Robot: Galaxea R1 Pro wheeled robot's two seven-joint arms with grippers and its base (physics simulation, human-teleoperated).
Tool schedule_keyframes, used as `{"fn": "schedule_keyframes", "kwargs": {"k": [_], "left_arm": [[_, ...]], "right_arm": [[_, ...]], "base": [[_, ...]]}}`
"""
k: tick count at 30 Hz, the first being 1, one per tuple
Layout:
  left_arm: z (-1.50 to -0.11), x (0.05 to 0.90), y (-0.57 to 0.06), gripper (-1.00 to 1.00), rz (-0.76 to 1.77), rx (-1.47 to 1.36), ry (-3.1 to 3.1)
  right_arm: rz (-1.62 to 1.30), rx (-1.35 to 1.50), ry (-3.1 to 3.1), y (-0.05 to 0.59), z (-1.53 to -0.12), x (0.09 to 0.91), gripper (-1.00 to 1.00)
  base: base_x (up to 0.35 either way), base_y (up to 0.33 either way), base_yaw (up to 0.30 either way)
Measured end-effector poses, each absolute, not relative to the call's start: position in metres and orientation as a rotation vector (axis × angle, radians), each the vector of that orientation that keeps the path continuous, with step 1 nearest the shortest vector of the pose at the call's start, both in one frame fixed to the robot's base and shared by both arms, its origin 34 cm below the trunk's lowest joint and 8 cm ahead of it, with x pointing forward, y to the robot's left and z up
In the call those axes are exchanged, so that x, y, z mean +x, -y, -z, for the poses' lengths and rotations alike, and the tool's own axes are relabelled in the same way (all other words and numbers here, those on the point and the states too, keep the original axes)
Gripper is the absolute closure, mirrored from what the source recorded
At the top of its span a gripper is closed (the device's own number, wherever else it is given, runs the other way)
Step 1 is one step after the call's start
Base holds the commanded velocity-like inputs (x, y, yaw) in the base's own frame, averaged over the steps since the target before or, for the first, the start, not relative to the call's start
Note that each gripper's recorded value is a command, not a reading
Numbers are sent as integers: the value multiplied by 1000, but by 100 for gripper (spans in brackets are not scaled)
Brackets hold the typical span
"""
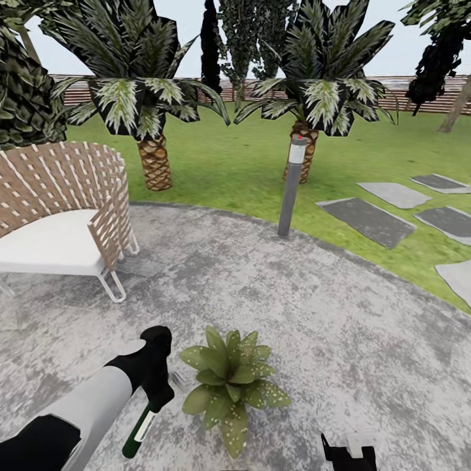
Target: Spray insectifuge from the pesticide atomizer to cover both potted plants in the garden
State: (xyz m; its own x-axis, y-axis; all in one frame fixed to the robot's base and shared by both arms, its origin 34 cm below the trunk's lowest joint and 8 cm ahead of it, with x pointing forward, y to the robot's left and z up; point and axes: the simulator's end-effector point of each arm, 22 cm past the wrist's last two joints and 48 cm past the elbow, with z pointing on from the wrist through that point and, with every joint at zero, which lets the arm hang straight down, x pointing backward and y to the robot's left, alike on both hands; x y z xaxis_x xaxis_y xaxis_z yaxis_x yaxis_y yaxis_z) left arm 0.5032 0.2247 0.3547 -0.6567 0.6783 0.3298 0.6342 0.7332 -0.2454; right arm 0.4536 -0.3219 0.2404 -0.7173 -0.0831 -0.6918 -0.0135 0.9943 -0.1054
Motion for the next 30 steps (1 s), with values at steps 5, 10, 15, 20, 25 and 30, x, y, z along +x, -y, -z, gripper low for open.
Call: {"fn": "schedule_keyframes", "kwargs": {"k": [5, 10, 15, 20, 25, 30], "left_arm": [[-354, 504, -227, 100, -135, -1017, 2533], [-352, 500, -256, 100, -83, -998, 2520], [-342, 485, -260, 100, -126, -1097, 2469], [-340, 483, -250, 100, -152, -1129, 2461], [-341, 487, -248, 100, -144, -1139, 2468], [-346, 496, -229, 100, -162, -1174, 2479]], "right_arm": [[119, -67, -2369, 322, -240, 454, -100], [118, -67, -2369, 322, -240, 454, -100], [118, -67, -2369, 322, -240, 454, -100], [118, -68, -2370, 322, -240, 453, -100], [118, -67, -2371, 322, -240, 453, -100], [118, -68, -2369, 322, -240, 453, -100]], "base": [[0, 0, -195], [0, 0, -5], [0, 0, 0], [-93, 0, 0], [-52, 0, 0], [-1, 0, -72]]}}
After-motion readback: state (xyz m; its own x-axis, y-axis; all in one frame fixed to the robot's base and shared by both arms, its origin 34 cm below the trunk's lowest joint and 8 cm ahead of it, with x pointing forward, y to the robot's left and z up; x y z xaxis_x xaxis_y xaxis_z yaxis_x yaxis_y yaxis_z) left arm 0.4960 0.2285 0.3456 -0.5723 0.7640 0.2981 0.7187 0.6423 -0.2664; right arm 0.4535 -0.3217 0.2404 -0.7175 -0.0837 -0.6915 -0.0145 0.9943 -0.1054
